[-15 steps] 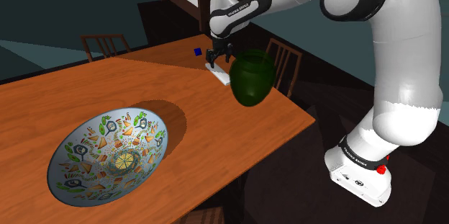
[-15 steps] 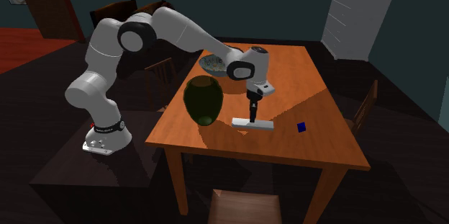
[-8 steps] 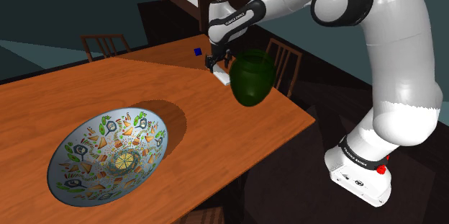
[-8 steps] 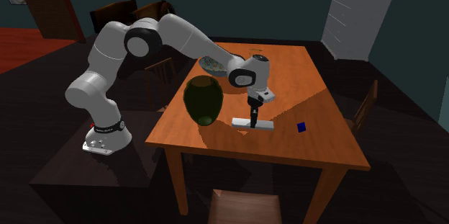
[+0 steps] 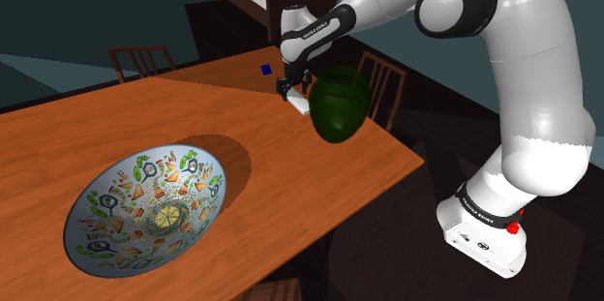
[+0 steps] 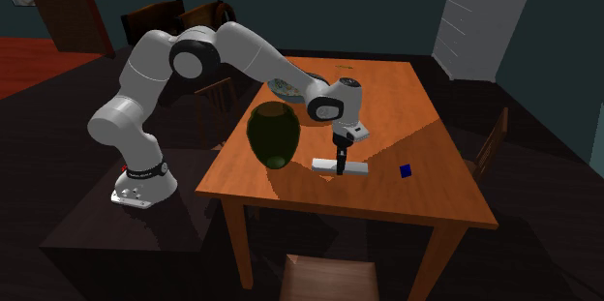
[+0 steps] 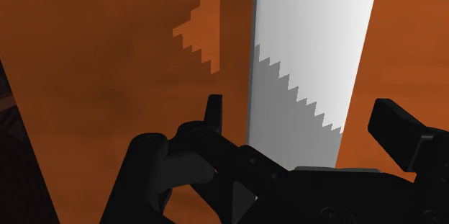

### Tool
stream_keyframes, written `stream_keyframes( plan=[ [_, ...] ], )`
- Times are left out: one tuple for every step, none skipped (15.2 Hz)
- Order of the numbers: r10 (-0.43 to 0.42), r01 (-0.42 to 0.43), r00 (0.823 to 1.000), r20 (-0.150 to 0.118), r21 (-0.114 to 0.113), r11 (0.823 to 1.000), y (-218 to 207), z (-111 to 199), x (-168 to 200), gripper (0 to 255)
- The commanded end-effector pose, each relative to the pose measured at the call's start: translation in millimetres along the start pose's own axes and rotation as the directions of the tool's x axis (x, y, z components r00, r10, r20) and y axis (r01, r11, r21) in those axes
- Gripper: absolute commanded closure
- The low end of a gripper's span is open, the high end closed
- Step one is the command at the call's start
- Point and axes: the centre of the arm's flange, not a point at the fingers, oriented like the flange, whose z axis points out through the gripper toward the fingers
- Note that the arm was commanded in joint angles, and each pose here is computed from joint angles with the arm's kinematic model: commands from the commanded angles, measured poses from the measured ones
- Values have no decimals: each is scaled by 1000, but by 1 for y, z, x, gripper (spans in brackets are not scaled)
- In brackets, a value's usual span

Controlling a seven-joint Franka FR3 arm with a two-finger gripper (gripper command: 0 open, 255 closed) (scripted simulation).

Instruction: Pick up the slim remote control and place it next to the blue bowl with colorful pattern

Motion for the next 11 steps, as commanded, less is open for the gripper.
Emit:
stream_keyframes(
  plan=[
    [0,0,1000,0,0,1000,0,0,0,0],
    [0,0,1000,0,0,1000,0,0,0,255],
    [0,0,1000,0,0,1000,0,0,0,255],
    [0,0,1000,0,0,1000,0,0,0,255],
    [0,0,1000,0,0,1000,0,0,0,255],
    [0,0,1000,0,0,1000,0,0,0,255],
    [0,0,1000,0,0,1000,0,0,0,255],
    [0,0,1000,0,0,1000,0,0,0,255],
    [0,0,1000,0,0,1000,0,0,0,255],
    [0,0,1000,0,0,1000,0,0,0,255],
    [0,0,1000,0,0,1000,0,0,0,255]
  ],
)
